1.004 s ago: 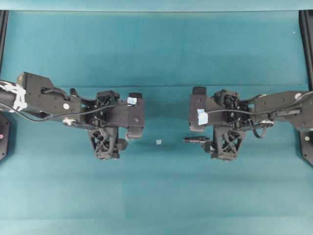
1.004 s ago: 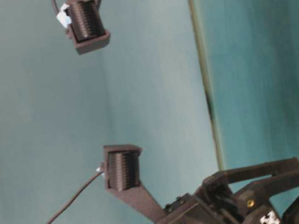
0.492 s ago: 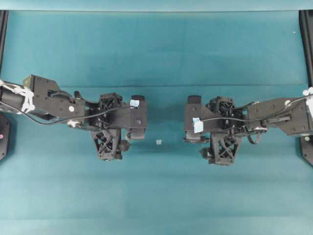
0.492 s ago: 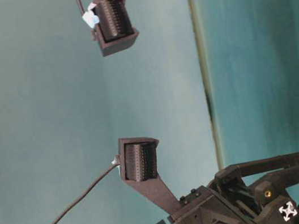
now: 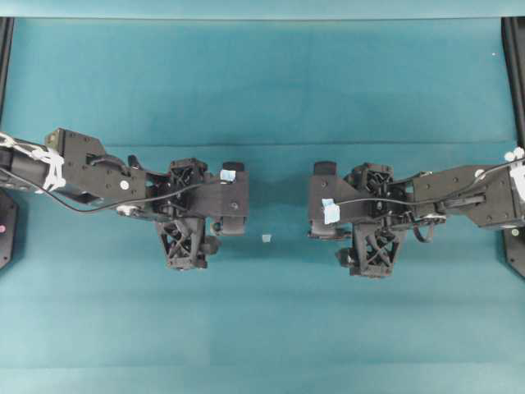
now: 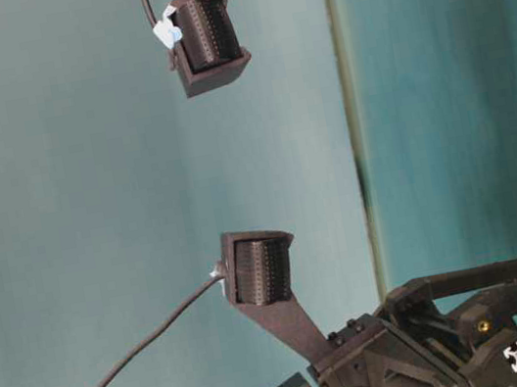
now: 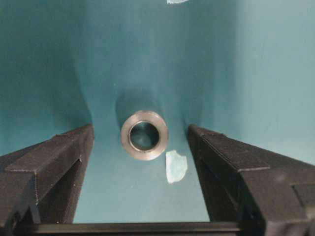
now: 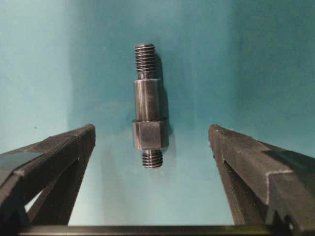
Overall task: Insert the washer onto the shaft with both hands.
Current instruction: 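Lower left gripper over washer and right gripper over shaft, aligning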
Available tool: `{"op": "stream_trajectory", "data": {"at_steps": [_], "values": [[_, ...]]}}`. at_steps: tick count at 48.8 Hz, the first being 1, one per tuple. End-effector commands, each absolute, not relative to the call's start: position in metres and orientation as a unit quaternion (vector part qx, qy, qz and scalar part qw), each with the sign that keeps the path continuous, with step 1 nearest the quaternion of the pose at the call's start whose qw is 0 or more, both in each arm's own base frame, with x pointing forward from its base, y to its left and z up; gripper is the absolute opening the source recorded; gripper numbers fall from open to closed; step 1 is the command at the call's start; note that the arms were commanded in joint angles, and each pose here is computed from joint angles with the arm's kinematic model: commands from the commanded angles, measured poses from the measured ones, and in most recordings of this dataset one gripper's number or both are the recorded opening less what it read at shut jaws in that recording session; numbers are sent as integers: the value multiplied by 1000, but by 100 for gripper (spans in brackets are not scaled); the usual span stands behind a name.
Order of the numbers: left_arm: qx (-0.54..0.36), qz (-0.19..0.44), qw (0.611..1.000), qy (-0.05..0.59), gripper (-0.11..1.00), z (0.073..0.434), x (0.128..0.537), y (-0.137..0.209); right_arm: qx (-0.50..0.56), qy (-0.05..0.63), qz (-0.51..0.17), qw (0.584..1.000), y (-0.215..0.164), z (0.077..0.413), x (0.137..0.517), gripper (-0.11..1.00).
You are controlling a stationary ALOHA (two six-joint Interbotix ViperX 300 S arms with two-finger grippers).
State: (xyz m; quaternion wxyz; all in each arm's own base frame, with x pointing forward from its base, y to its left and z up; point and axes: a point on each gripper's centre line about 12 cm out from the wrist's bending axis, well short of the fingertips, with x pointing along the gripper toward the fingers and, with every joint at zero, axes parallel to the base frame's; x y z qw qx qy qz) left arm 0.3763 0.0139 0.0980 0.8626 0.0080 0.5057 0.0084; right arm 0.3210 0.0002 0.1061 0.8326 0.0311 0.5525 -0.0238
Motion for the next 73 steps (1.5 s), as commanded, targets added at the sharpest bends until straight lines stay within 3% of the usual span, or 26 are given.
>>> {"op": "stream_trajectory", "data": {"at_steps": [1, 73], "values": [[8, 9, 868, 497, 81, 101, 379, 14, 30, 546, -22, 837, 1, 109, 323, 80], [6, 10, 866, 500, 81, 99, 376, 14, 30, 559, -28, 828, -5, 93, 322, 79]]}}
